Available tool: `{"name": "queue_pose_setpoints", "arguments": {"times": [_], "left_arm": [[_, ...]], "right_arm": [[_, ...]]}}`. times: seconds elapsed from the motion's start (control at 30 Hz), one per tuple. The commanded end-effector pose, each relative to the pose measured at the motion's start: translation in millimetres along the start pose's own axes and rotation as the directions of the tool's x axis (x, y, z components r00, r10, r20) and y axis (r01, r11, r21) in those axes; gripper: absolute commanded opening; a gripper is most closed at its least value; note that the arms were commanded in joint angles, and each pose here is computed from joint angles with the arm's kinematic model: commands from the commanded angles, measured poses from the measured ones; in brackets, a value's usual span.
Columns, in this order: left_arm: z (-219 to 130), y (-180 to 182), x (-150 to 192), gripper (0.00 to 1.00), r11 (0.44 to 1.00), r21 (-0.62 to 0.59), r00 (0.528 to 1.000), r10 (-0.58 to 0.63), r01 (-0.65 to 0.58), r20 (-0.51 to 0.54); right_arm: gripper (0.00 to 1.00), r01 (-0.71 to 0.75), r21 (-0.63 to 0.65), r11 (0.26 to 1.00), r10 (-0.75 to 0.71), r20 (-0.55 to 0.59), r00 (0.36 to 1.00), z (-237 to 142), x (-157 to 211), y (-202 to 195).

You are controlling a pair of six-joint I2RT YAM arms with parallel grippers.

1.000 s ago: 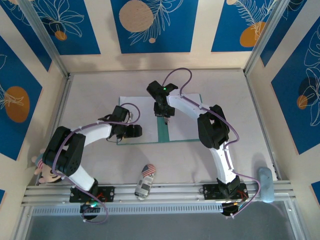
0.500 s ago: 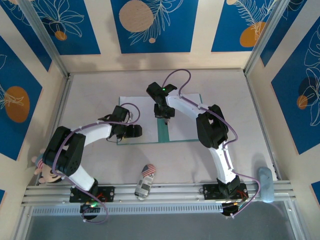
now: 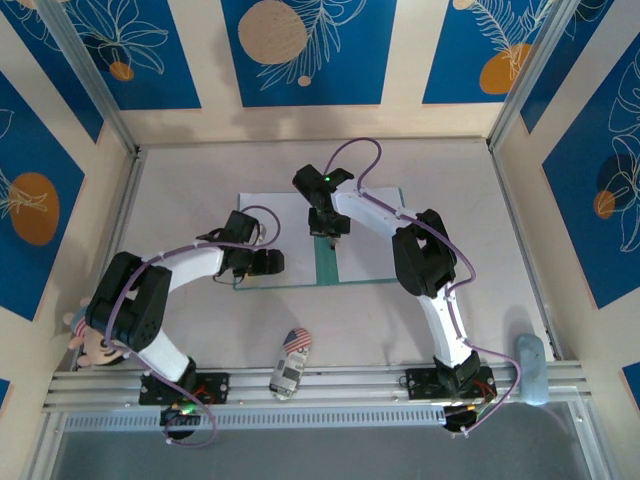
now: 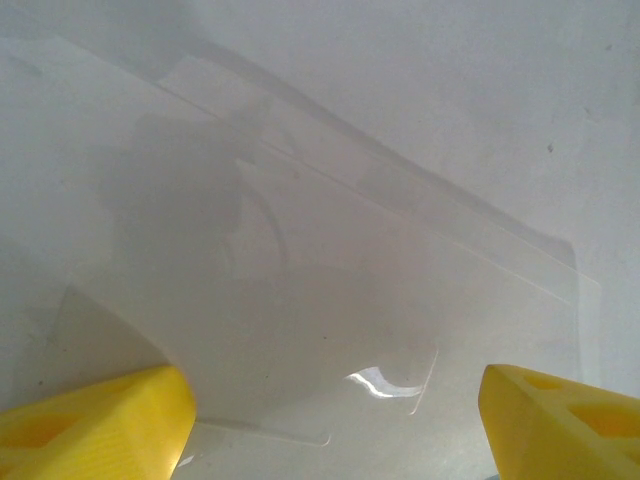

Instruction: Put the files into the folder

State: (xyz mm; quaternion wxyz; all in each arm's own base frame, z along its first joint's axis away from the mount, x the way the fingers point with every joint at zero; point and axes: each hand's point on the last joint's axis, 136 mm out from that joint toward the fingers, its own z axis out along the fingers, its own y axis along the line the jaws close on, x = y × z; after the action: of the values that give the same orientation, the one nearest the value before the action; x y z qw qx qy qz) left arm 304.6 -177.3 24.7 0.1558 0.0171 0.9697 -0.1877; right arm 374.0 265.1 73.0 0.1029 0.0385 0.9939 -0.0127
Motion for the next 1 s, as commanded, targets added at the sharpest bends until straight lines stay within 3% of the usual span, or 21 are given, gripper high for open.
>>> {"name": "queue_pose_setpoints", "arguments": {"times": [0.0, 0.43, 0.97], "left_arm": [[11.0, 38.4, 85.3, 0.79, 0.991, -0.125, 0.949, -0.09, 0.054, -0.301], [10.8, 39.7, 85.2, 0.79, 0.99, -0.127, 0.949, -0.099, 0.063, -0.3], [11.0, 40.7, 85.9, 0.79, 0.989, -0.129, 0.948, -0.102, 0.065, -0.302]], "right_arm": [[0.13, 0.013, 0.075, 0.997, -0.012, -0.023, 1.0, 7.5, 5.6, -15.8], [0.1, 0.008, 0.137, 0.99, 0.0, -0.058, 0.998, 25.0, 20.2, -29.6], [0.1, -0.018, 0.113, 0.993, 0.031, -0.114, 0.993, 48.4, 34.4, -25.2]]}}
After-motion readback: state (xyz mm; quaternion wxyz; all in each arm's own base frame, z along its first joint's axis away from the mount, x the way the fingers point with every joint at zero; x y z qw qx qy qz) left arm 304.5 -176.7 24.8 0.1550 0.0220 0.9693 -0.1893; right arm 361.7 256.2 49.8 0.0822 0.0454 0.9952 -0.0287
